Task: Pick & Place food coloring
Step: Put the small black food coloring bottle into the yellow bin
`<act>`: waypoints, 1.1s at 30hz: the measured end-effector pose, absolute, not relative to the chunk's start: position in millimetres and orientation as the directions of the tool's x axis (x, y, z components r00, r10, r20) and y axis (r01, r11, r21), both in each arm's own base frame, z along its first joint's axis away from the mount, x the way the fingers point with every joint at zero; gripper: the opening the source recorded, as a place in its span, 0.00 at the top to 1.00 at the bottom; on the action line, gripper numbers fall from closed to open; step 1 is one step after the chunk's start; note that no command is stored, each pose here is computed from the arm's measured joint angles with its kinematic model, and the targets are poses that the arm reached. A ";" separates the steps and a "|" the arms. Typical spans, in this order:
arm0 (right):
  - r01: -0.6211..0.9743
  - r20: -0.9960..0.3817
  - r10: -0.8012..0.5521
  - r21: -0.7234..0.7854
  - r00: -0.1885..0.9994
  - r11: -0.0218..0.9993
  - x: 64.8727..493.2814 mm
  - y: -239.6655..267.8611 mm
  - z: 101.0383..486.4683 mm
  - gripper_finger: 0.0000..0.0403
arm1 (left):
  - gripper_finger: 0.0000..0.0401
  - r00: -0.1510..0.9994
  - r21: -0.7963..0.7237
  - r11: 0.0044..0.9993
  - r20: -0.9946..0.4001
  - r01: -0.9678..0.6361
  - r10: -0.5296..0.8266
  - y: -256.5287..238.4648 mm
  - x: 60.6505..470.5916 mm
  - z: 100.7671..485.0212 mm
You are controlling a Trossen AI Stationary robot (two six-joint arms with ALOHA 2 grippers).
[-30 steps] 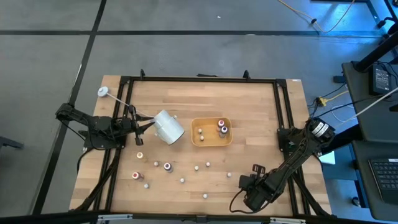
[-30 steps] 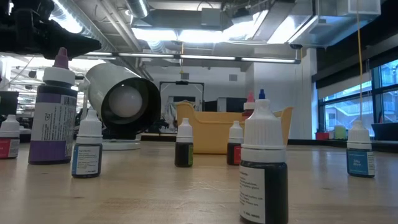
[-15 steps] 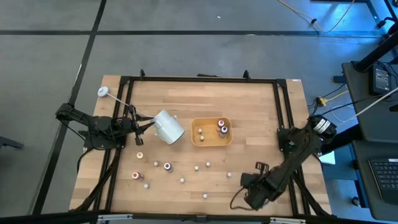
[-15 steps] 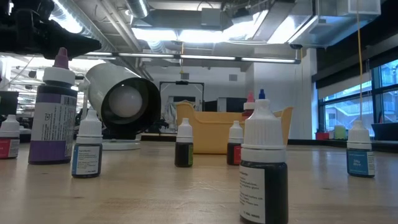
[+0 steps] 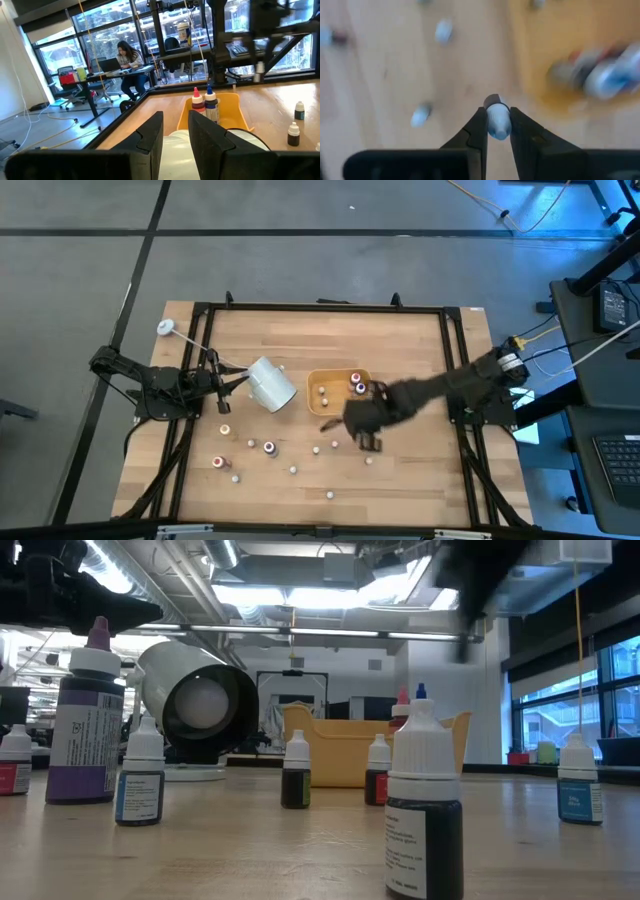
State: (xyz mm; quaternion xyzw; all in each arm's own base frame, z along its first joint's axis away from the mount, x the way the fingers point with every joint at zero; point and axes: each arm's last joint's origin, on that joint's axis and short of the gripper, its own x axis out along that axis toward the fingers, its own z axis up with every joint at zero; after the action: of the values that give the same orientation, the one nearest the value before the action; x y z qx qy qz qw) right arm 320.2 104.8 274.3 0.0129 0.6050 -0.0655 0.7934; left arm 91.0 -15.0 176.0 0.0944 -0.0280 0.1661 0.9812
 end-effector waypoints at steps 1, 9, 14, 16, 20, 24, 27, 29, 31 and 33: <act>0.109 -0.953 -0.090 -0.060 0.288 0.992 326.6 95.1 275.7 0.85 | 0.78 0.943 0.176 0.927 0.086 -0.331 0.321 -15.0 91.0 175.8; 0.073 -0.931 -0.066 -0.042 0.358 0.996 363.6 39.6 261.5 0.84 | 0.78 0.943 0.176 0.927 0.086 -0.331 0.320 -15.0 91.0 175.9; 0.076 -0.949 -0.085 -0.065 0.305 0.995 379.8 17.7 249.8 0.84 | 0.78 0.944 0.177 0.927 0.086 -0.330 0.320 -15.0 91.0 175.9; 0.077 -0.951 -0.089 -0.070 0.295 0.995 385.1 12.8 245.4 0.84 | 0.78 0.943 0.177 0.927 0.085 -0.331 0.320 -15.0 91.0 175.8; 0.066 -0.960 -0.096 -0.081 0.264 0.994 392.9 5.0 229.9 0.84 | 0.78 0.943 0.177 0.927 0.086 -0.331 0.320 -15.0 91.0 175.8; 0.088 -0.963 -0.103 -0.083 0.248 0.993 401.8 -3.4 212.6 0.84 | 0.78 0.944 0.177 0.927 0.085 -0.331 0.320 -15.0 91.0 175.8; 0.099 -0.966 -0.106 -0.085 0.237 0.992 407.5 -6.2 199.9 0.83 | 0.78 0.944 0.177 0.927 0.086 -0.330 0.320 -15.0 91.0 175.9; 0.095 -0.967 -0.106 -0.086 0.232 0.992 410.9 -7.3 192.1 0.83 | 0.78 0.944 0.177 0.927 0.085 -0.330 0.320 -15.0 91.0 175.9; 0.075 -0.971 -0.106 -0.092 0.215 0.993 413.9 -7.2 182.0 0.83 | 0.78 0.944 0.177 0.927 0.086 -0.331 0.320 -15.0 91.0 175.9; 0.074 -0.973 -0.106 -0.093 0.204 0.993 416.2 -7.4 174.2 0.83 | 0.78 0.944 0.177 0.927 0.085 -0.331 0.320 -15.0 91.0 175.8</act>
State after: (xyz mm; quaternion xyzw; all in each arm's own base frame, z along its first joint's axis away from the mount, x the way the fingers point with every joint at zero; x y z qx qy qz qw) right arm 416.2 -7.4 174.2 -0.0129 0.6281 -0.0579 0.7759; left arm 91.0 -15.0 175.8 0.0947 -0.0275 0.1658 0.9812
